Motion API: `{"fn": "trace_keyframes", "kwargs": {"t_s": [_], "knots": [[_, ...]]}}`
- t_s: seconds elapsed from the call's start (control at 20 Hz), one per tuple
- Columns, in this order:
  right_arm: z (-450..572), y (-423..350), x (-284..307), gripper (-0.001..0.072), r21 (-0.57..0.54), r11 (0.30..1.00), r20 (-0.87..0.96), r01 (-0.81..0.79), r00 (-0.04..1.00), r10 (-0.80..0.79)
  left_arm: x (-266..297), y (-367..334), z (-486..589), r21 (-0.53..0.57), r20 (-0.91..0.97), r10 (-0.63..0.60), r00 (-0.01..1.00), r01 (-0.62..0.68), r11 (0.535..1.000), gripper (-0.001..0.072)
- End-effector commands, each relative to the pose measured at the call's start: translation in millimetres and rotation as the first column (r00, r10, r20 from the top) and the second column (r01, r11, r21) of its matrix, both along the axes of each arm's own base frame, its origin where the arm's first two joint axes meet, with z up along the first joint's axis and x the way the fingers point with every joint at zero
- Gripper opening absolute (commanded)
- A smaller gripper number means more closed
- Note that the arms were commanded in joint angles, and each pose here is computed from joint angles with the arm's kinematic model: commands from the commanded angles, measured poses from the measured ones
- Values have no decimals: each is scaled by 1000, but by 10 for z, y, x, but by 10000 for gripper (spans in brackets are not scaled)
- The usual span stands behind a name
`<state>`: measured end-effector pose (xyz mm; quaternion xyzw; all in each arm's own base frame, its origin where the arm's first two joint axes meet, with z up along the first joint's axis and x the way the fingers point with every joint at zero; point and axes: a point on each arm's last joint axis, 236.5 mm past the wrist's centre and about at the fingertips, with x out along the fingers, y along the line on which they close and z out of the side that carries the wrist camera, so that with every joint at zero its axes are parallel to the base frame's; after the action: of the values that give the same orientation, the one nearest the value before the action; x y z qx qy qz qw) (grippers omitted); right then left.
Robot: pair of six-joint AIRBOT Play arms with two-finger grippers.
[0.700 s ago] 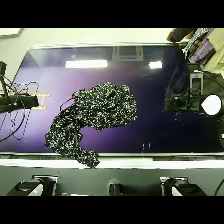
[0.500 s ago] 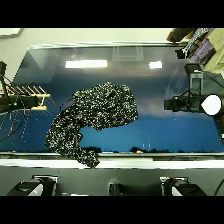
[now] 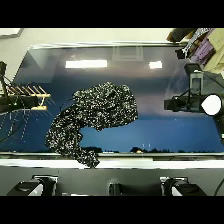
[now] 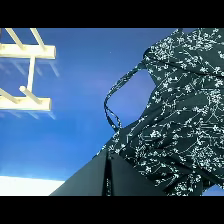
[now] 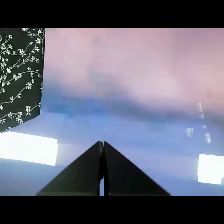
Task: Fold the clothes and pants, and hang the long-sleeved shirts on hangers.
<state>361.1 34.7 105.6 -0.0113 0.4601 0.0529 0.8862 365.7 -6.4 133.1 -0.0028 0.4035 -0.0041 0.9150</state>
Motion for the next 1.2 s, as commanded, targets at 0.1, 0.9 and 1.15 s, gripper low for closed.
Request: {"fn": "trace_keyframes", "kwargs": {"t_s": [0.1, 0.9, 1.15], "knots": [[37, 0, 41, 33, 3, 1000, 23, 3, 1000, -3, 2, -4, 4, 0, 1, -1, 1000, 1, 1000, 20], [29, 53, 23, 70, 28, 1000, 13, 0, 1000, 0, -626, 480, -1284, -364, -362, 319, 876, -448, 817, 720], [-19, 170, 10, 312, 94, 996, -14, 11, 1000, -9, -615, 513, -1781, -601, -405, 321, 856, -514, 612, 720]]}}
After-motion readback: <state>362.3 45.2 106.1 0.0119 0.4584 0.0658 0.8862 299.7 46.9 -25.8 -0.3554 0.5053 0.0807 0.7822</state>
